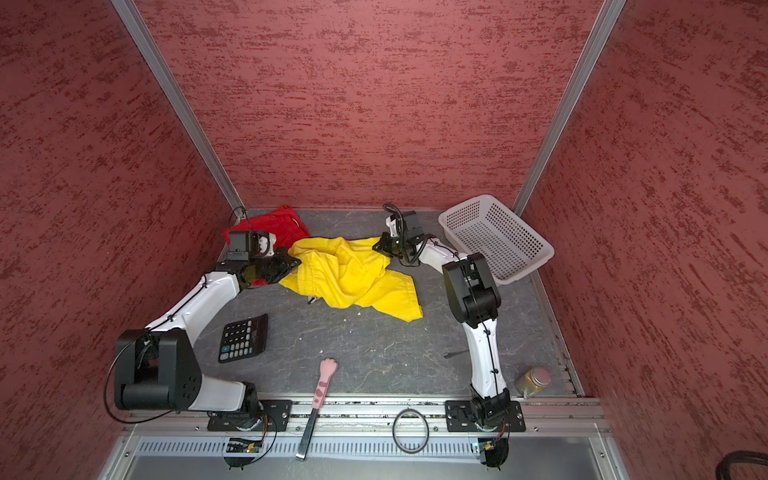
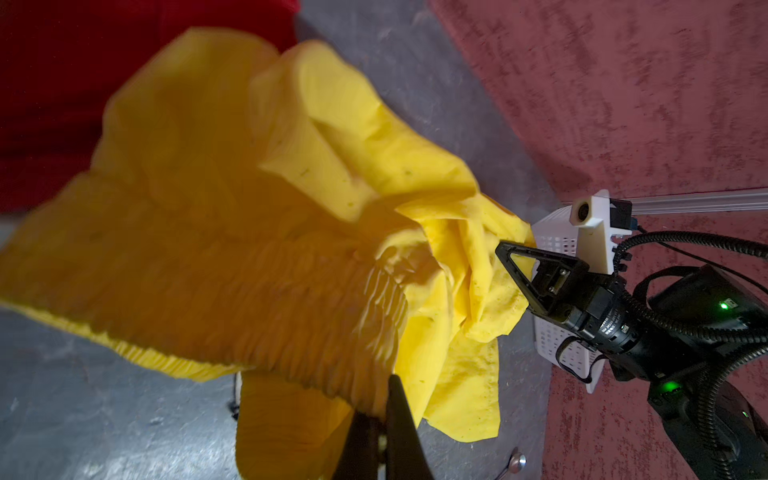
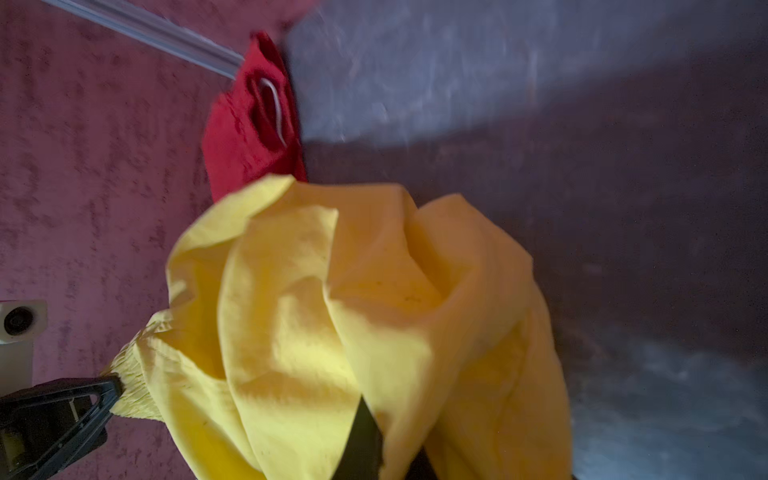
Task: Fold and stack the shorts
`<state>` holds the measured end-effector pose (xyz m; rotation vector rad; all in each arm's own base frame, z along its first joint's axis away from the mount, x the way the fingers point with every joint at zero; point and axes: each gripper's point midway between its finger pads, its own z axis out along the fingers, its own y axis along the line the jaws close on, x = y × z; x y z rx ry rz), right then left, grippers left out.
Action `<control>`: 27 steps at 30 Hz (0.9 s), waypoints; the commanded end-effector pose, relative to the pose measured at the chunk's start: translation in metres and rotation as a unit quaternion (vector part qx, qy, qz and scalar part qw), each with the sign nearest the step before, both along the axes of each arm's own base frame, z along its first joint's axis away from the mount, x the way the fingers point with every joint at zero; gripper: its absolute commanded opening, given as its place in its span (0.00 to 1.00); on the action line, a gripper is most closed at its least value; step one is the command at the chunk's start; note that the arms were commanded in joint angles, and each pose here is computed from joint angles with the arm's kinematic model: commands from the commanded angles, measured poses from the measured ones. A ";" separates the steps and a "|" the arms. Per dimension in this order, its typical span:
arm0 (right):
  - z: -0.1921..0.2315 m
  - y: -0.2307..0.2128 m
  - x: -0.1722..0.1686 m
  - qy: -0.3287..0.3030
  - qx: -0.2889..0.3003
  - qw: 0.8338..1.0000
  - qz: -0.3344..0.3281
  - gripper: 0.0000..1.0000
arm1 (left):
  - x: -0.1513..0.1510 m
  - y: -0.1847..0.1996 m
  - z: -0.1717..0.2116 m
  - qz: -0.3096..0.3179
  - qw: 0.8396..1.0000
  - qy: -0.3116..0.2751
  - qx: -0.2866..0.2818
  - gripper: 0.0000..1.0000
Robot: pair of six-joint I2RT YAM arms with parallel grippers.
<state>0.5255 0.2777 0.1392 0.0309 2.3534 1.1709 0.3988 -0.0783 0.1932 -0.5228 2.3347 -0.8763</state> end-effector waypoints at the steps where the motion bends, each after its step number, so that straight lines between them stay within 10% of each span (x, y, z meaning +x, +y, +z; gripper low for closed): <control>1: 0.158 -0.095 0.038 -0.146 0.023 0.984 -0.103 0.00 | 0.019 -0.002 0.078 -0.030 0.995 -0.094 0.025 0.00; 6: 0.259 -0.231 0.023 -0.216 0.004 0.942 -0.258 0.00 | 0.032 0.007 0.167 -0.019 0.980 -0.195 0.045 0.00; 11: 0.267 -0.275 -0.022 -0.203 -0.042 0.929 -0.306 0.12 | 0.028 0.005 0.194 -0.026 0.972 -0.231 0.044 0.00; 18: 0.130 -0.242 -0.102 -0.067 -0.009 0.954 -0.291 0.29 | 0.009 -0.024 0.087 -0.052 0.989 -0.138 0.001 0.00; 22: 0.051 -0.239 -0.148 0.020 -0.039 0.952 -0.303 0.58 | -0.018 -0.030 -0.004 -0.048 0.998 -0.045 -0.014 0.00; 27: 0.016 -0.242 -0.174 0.070 -0.088 0.949 -0.296 0.65 | -0.048 -0.022 -0.076 -0.036 0.998 0.040 -0.013 0.00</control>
